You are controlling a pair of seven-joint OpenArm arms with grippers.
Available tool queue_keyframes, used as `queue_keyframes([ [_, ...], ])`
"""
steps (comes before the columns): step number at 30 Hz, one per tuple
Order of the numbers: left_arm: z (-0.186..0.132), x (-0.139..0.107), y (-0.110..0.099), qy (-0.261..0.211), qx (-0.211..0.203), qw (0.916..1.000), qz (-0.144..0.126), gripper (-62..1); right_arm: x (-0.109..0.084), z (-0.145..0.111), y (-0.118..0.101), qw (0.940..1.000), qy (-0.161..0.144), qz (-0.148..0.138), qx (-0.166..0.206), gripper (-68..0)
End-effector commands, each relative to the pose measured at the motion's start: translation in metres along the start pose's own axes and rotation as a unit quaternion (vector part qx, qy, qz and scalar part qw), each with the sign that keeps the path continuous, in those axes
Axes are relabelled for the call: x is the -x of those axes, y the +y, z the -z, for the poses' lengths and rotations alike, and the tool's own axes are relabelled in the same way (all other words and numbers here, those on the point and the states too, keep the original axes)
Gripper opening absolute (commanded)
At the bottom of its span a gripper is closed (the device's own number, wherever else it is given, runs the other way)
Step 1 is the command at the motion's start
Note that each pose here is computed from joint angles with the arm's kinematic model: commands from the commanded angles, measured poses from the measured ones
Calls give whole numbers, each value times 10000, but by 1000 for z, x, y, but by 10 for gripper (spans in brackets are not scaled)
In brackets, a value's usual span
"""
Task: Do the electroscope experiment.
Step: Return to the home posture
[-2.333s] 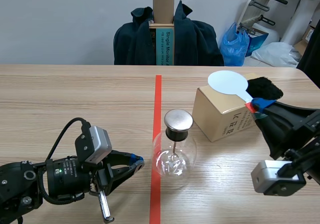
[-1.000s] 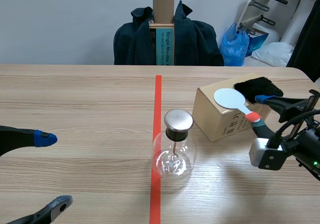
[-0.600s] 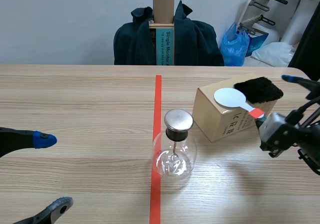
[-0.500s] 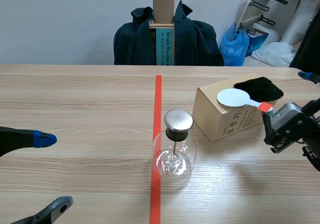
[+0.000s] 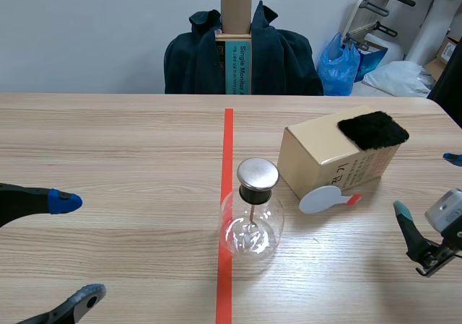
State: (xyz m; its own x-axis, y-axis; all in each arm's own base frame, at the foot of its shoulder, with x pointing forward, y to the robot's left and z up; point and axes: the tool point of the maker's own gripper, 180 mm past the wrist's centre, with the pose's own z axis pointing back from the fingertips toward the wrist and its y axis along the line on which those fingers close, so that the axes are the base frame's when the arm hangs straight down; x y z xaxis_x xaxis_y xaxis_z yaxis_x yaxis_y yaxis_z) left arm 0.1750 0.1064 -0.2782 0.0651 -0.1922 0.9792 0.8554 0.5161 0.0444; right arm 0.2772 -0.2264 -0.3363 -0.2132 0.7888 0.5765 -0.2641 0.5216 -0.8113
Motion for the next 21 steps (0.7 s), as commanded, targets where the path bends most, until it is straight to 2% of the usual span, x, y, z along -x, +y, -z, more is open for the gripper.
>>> queue_keyframes([
  [1, 3, -10, 1, -193, -16, 9998, 3, 14, -9, -4, -14, 9996, -231, 59, 133, -133],
  [3, 3, -11, 2, -217, -32, 9998, -18, 14, -17, -15, -34, 9960, -431, 540, 560, -133],
  [4, 3, -12, 2, -241, -55, 9997, -48, 14, -23, -20, -53, 9892, -570, 937, 976, -133],
  [6, 3, -12, 3, -256, -71, 9996, -68, 14, -32, -25, -80, 9758, -725, 1436, 1480, -133],
  [9, 3, -12, 3, -256, -71, 9996, -68, 14, -49, -25, -103, 9625, -839, 1951, 1690, -133],
  [11, 3, -12, 3, -256, -71, 9996, -68, 14, -49, -21, -117, 9486, -667, 2503, 1818, -133],
  [14, 3, -12, 3, -256, -71, 9996, -68, 14, -39, -17, -135, 9227, -192, 3283, 2012, -133],
  [16, 3, -12, 3, -256, -71, 9996, -68, 14, -30, -17, -147, 9028, 95, 3725, 2148, -133],
  [17, 3, -12, 3, -251, -71, 9996, -68, 14, -28, -17, -152, 8964, 183, 3856, 2179, -133],
  [18, 3, -12, 3, -245, -71, 9997, -68, 14, -27, -16, -157, 8950, 258, 3899, 2153, -133],
  [19, 3, -12, 3, -243, -71, 9997, -68, 14, -27, -15, -161, 8963, 314, 3887, 2110, -133],
  [21, 3, -12, 3, -243, -71, 9997, -68, 14, -28, -12, -164, 9063, 471, 3744, 1901, -133],
])
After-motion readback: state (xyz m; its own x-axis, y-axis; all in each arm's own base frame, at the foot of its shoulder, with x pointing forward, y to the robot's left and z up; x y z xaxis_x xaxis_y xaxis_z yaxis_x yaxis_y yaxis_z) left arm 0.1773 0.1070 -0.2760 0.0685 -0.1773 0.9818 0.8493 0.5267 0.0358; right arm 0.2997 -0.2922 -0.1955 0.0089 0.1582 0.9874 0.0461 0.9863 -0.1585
